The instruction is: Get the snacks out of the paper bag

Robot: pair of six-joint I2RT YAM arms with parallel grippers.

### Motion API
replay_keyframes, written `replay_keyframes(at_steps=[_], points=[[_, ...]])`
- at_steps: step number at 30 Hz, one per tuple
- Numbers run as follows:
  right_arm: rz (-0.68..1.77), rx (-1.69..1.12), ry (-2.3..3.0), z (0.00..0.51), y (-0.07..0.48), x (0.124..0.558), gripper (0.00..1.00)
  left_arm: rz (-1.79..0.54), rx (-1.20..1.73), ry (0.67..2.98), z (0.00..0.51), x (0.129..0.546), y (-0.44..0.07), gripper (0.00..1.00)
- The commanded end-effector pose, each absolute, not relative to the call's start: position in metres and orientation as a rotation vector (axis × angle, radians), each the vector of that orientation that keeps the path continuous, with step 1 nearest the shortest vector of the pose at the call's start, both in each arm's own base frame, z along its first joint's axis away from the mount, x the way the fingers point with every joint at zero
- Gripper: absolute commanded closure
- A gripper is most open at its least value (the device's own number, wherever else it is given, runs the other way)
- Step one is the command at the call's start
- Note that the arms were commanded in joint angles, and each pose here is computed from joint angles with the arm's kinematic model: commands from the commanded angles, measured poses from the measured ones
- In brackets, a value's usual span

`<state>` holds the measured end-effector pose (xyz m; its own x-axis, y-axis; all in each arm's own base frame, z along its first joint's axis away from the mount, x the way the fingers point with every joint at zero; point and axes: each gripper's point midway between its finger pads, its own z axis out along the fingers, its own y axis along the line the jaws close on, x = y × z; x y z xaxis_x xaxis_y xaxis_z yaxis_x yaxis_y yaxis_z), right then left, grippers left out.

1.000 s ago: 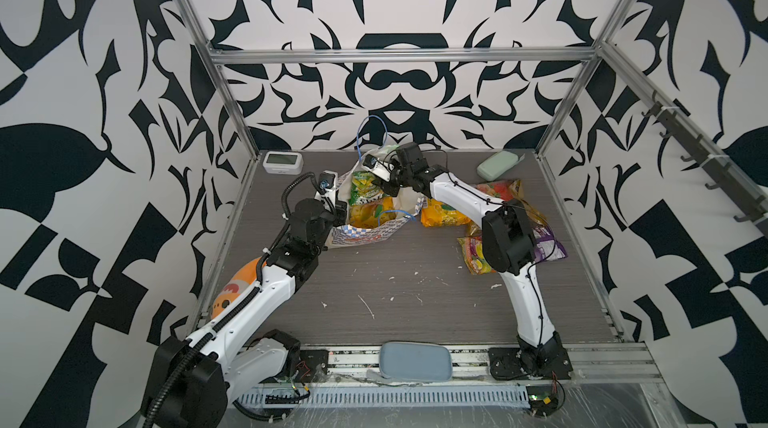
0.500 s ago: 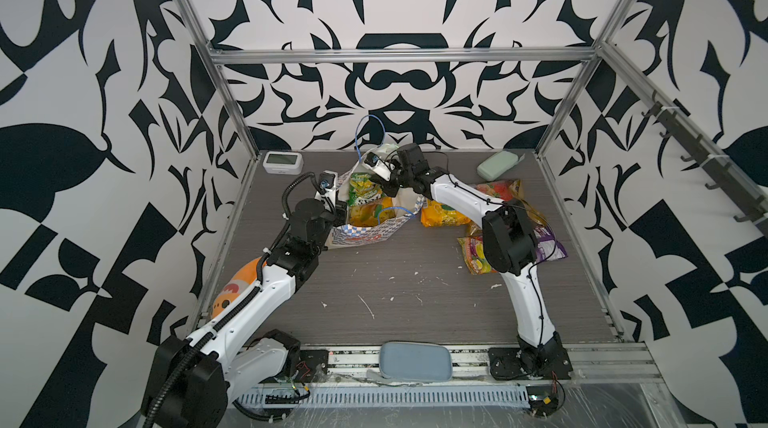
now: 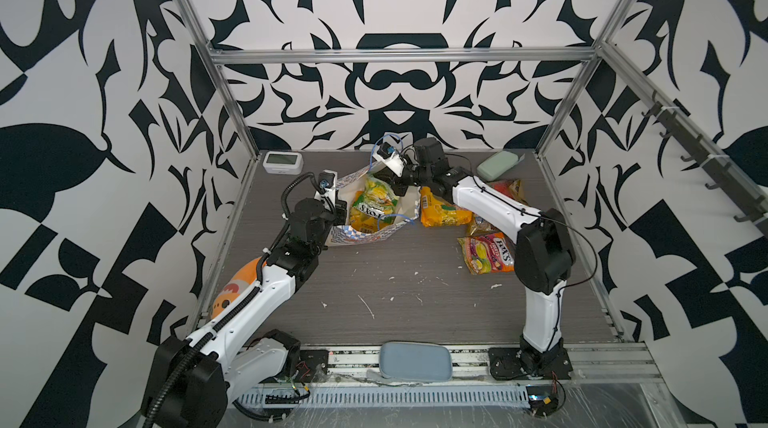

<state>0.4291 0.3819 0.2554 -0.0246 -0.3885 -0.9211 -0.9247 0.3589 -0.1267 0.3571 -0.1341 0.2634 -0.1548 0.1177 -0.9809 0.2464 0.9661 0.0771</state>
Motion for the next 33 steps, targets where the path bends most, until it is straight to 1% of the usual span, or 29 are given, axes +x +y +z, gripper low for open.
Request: replay_keyframes(at_steps=[1,5,6,7,8,10,13,16,20,24,27,31,33], points=[[0.704,-1.176,1.490,0.302,0.381,0.415,1.00,-0.148,0.243,1.621,0.302,0.359,-0.137,1.00],[0.623,-1.190,1.534,0.291,0.376,0.423,1.00,-0.156,0.248,1.623,0.303,0.359,-0.138,1.00],[0.590,-1.188,1.554,0.284,0.374,0.428,0.93,-0.155,0.248,1.621,0.303,0.359,-0.138,1.00],[0.564,-1.182,1.574,0.279,0.372,0.433,0.80,-0.155,0.250,1.621,0.303,0.359,-0.138,1.00],[0.550,-1.189,1.595,0.274,0.372,0.435,0.72,-0.156,0.248,1.621,0.304,0.358,-0.138,1.00],[0.500,-1.165,1.651,0.260,0.368,0.444,0.53,-0.156,0.249,1.621,0.304,0.358,-0.138,1.00],[0.444,-1.127,1.745,0.238,0.365,0.458,0.35,-0.165,0.252,1.616,0.304,0.357,-0.139,1.00],[0.405,-1.047,1.848,0.217,0.360,0.467,0.30,-0.199,0.281,1.608,0.305,0.356,-0.146,1.00],[0.469,-0.941,1.903,0.208,0.358,0.453,0.29,-0.255,0.381,1.557,0.304,0.341,-0.165,1.00],[0.542,-0.853,1.921,0.220,0.356,0.433,0.29,-0.210,0.440,1.454,0.302,0.316,-0.176,1.00],[0.610,-0.793,1.913,0.235,0.353,0.415,0.29,-0.209,0.471,1.458,0.296,0.307,-0.177,1.00],[0.683,-0.873,1.820,0.259,0.356,0.379,0.28,-0.246,0.534,1.422,0.290,0.289,-0.187,1.00],[0.705,-0.917,1.789,0.271,0.354,0.362,0.28,-0.249,0.542,1.435,0.284,0.287,-0.188,1.00]])
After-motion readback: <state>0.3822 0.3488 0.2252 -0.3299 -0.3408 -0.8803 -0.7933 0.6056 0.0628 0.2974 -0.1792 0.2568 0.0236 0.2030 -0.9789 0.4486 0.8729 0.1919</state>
